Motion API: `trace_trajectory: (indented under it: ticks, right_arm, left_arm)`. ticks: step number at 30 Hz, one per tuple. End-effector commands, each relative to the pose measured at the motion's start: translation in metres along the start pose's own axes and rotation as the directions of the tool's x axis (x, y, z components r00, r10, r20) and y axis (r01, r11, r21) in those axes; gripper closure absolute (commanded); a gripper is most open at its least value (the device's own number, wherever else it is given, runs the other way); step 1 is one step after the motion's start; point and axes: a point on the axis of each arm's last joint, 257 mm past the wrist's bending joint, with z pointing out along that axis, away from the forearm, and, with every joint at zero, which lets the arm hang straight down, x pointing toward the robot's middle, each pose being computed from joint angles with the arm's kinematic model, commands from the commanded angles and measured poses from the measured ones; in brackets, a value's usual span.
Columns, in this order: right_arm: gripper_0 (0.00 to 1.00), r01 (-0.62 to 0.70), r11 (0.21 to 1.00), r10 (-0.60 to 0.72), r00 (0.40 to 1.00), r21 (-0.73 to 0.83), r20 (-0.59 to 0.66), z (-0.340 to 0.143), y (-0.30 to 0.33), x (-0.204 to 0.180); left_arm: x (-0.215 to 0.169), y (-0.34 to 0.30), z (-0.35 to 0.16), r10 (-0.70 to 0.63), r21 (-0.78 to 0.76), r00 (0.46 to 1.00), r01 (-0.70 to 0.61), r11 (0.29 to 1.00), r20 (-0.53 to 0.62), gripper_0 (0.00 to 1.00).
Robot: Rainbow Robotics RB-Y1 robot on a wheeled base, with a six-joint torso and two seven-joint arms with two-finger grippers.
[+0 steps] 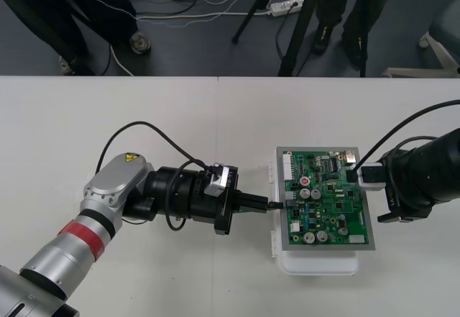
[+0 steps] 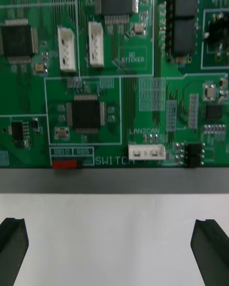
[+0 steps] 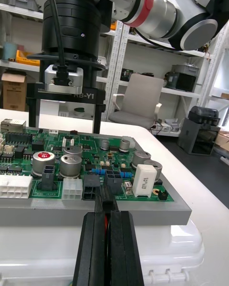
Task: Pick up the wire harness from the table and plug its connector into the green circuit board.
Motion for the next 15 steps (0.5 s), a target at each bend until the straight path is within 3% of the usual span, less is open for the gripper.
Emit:
trace_trajectory:
  ticks: [1,15]
  right_arm:
    - [0.0,0.049,0.999,-0.049,0.999,0.021,0.014,-0.0024,-0.0052,-0.0228]
    - [0.0,0.064,0.998,-0.064,0.998,0.008,0.025,0.0048,0.001,-0.0308]
  left_arm:
    - [-0.0117,0.013,0.0217,0.114,0.004,0.994,-0.114,0.994,0.001,1.0]
    - [-0.0101,0.014,0.0231,0.114,0.001,0.994,-0.114,0.994,-0.006,1.0]
